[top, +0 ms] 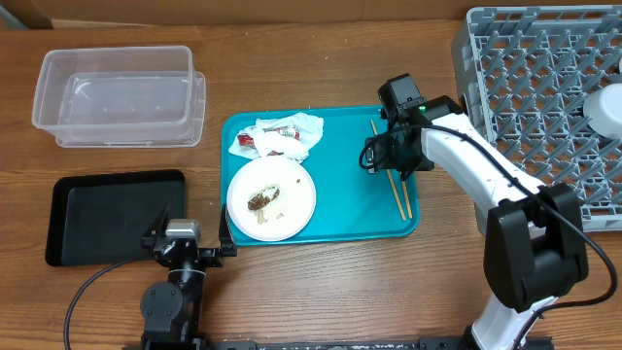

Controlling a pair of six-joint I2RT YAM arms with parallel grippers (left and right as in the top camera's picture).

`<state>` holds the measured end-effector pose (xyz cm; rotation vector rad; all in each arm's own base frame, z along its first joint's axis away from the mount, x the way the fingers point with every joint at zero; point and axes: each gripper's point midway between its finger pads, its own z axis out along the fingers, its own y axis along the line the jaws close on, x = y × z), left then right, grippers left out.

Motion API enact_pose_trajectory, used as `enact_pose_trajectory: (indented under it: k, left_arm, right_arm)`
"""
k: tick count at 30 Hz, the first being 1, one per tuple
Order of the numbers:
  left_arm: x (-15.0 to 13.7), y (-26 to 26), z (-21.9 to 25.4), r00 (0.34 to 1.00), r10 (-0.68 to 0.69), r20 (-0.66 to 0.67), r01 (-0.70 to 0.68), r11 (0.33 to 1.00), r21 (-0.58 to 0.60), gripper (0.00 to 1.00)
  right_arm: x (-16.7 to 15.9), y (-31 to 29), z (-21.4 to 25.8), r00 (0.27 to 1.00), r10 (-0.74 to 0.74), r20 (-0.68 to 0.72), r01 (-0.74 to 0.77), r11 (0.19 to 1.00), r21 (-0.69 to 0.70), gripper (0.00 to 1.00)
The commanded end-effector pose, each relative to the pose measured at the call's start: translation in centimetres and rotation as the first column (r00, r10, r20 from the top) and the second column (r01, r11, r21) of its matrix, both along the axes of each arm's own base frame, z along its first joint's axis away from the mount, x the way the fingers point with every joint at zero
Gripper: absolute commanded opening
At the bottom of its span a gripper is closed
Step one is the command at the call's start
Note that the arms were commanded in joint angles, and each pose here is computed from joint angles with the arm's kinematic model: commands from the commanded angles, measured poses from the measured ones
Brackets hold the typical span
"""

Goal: Sort waste into correct bins and load items into the dishwasher
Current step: 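Reach the right gripper to the teal tray and grasp one chopstick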

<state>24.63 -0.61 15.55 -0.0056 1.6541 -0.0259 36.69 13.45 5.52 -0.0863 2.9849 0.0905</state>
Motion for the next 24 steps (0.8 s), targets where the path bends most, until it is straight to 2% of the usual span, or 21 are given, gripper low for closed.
enact_pose_trajectory:
  k: [1, 5, 9, 13, 15, 18, 24]
  left_arm:
    - [0.0, 0.0, 0.1, 1.0, -0.002, 0.008, 0.002, 1.0, -0.007, 1.0]
    - [0.0, 0.0, 0.1, 1.0, -0.002, 0.008, 0.002, 1.0, -0.007, 1.0]
    - [0.0, 0.0, 0.1, 1.0, -0.002, 0.008, 0.002, 1.0, -0.007, 1.0]
    - [0.0, 0.0, 0.1, 1.0, -0.002, 0.008, 0.002, 1.0, -0.007, 1.0]
    - [0.0, 0.0, 0.1, 1.0, -0.002, 0.009, 0.002, 1.0, -0.007, 1.0]
    - [0.0, 0.0, 0.1, 1.0, -0.002, 0.009, 0.002, 1.0, -0.007, 1.0]
    - [0.0, 0.0, 0.1, 1.0, -0.002, 0.008, 0.002, 1.0, -0.007, 1.0]
  right_arm:
    - [0.1, -0.5, -0.7, 0.999, 0.033, -0.006, -0.034, 0.999, -0.038, 0.82]
    - [0.3, 0.2, -1.4, 0.999, 0.047, -0.013, -0.047, 0.999, -0.012, 0.7]
    - [0.9, 1.4, -1.4, 0.996, 0.087, 0.024, -0.087, 0.996, -0.007, 0.7]
    - [1.2, 1.5, -2.1, 0.994, 0.103, 0.041, -0.1, 0.993, -0.067, 0.69]
    - [1.2, 1.7, -2.7, 0.994, 0.107, 0.033, -0.104, 0.992, -0.07, 0.64]
    - [1.0, 1.6, -3.5, 0.994, 0.106, 0.014, -0.105, 0.992, -0.075, 0.51]
    - [1.0, 1.5, -4.1, 0.994, 0.106, 0.004, -0.105, 0.991, -0.088, 0.5]
